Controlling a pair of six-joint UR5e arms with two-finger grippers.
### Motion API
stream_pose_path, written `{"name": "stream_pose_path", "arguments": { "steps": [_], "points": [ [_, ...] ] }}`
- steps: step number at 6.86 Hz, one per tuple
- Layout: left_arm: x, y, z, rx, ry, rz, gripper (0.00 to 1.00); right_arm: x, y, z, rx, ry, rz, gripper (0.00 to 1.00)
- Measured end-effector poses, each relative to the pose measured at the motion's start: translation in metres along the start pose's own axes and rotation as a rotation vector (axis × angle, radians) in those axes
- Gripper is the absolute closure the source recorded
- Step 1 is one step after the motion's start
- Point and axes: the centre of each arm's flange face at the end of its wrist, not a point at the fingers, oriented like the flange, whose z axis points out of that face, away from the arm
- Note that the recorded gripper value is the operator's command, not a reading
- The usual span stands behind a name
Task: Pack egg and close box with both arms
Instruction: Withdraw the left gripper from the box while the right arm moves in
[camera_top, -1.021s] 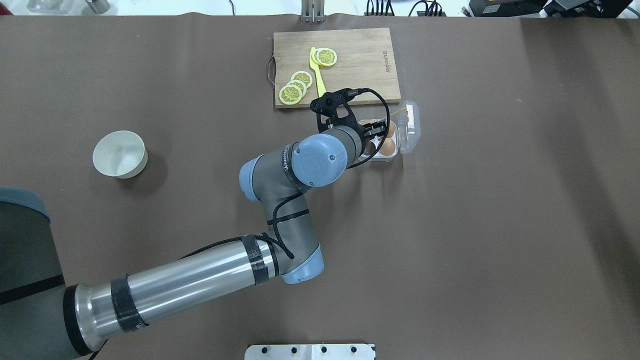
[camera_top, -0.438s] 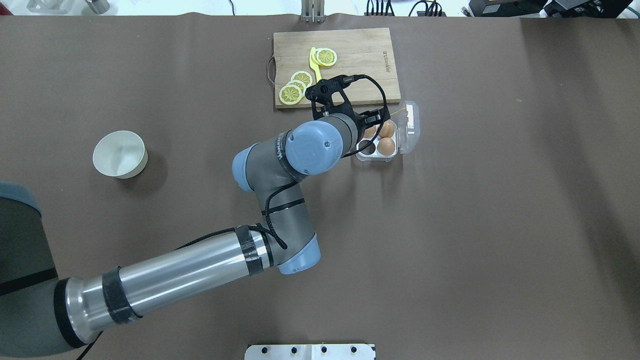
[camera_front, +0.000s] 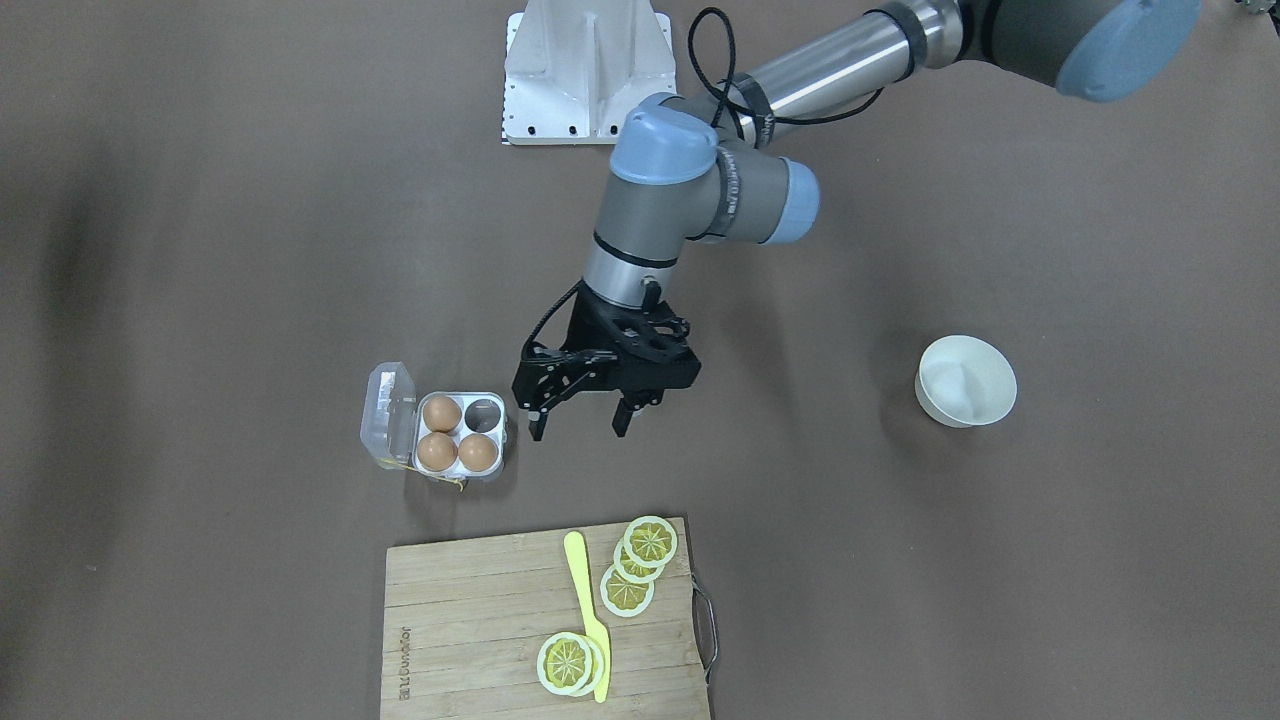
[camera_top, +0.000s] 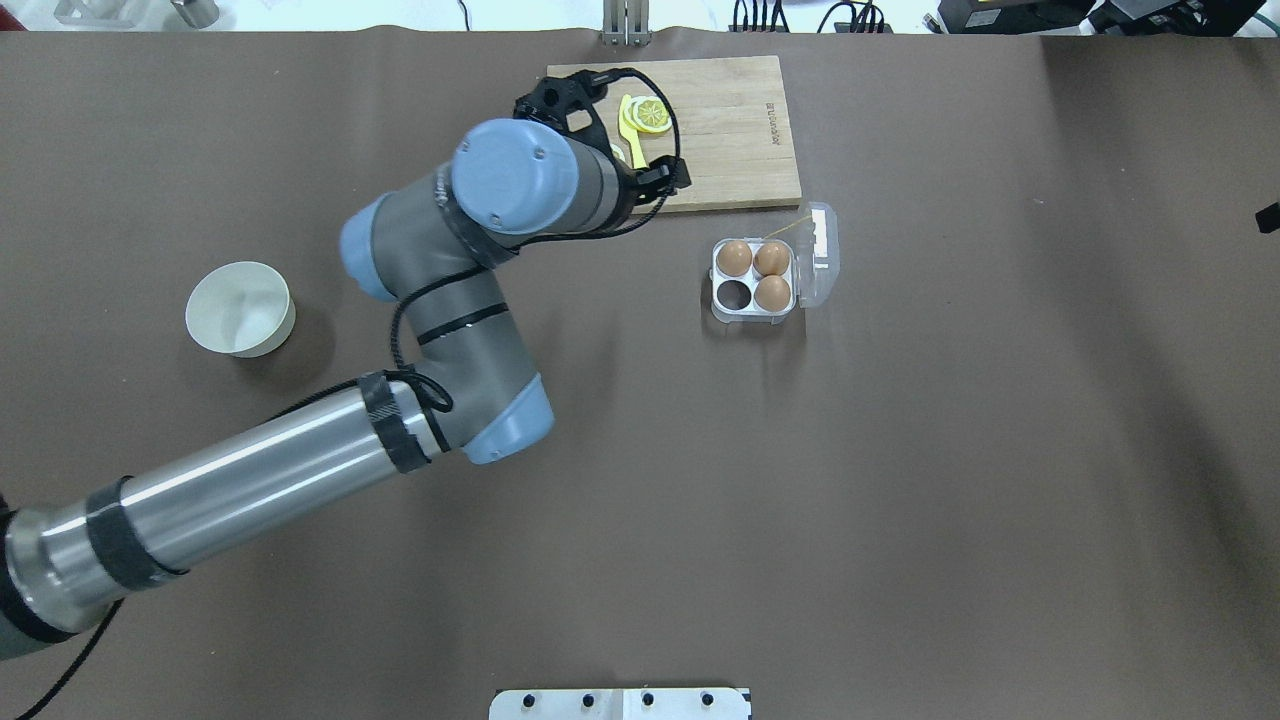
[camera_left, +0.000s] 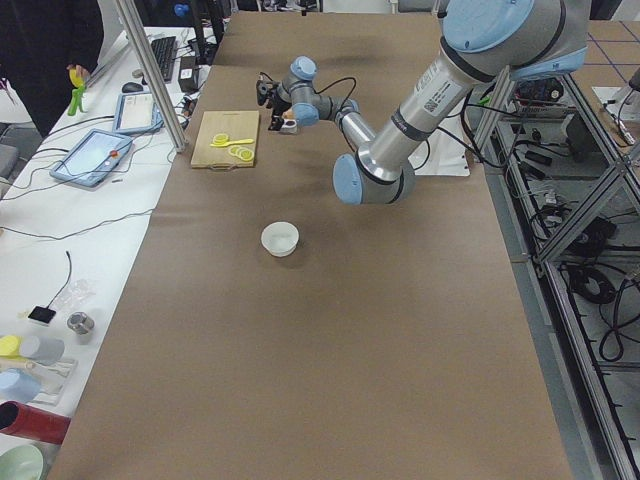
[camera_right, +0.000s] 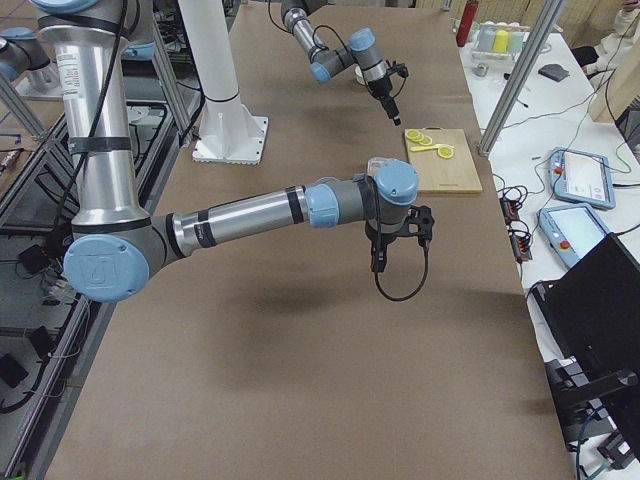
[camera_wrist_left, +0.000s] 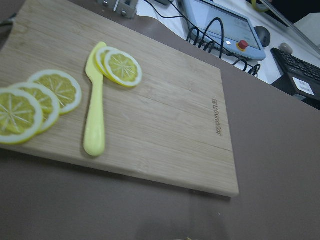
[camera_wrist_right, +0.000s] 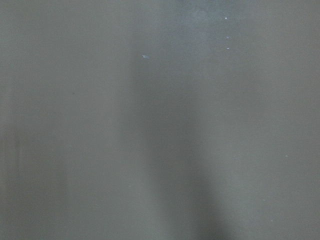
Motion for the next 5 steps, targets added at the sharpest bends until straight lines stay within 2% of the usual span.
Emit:
{"name": "stream_pose_path", "arguments": {
  "steps": [1, 2, 3, 5],
  "points": [
    [-0.028, -0.016, -0.034, -0.026, -0.015, 0.033, 0.03, -0.025, -0.006, 0.01, -0.015, -0.007, -0.006, 0.74],
    [-0.042, -0.037, -0.069, -0.054, -0.038, 0.055, 0.03, -0.045, -0.007, 0.021, -0.023, -0.027, -0.039, 0.87],
    [-0.053, -0.059, -0.097, -0.075, -0.054, 0.074, 0.03, -0.06, -0.006, 0.033, -0.021, -0.056, -0.081, 0.95],
    [-0.082, -0.097, -0.132, -0.101, -0.063, 0.092, 0.03, -0.091, -0.005, 0.068, 0.013, -0.125, -0.113, 1.0]
  ]
}}
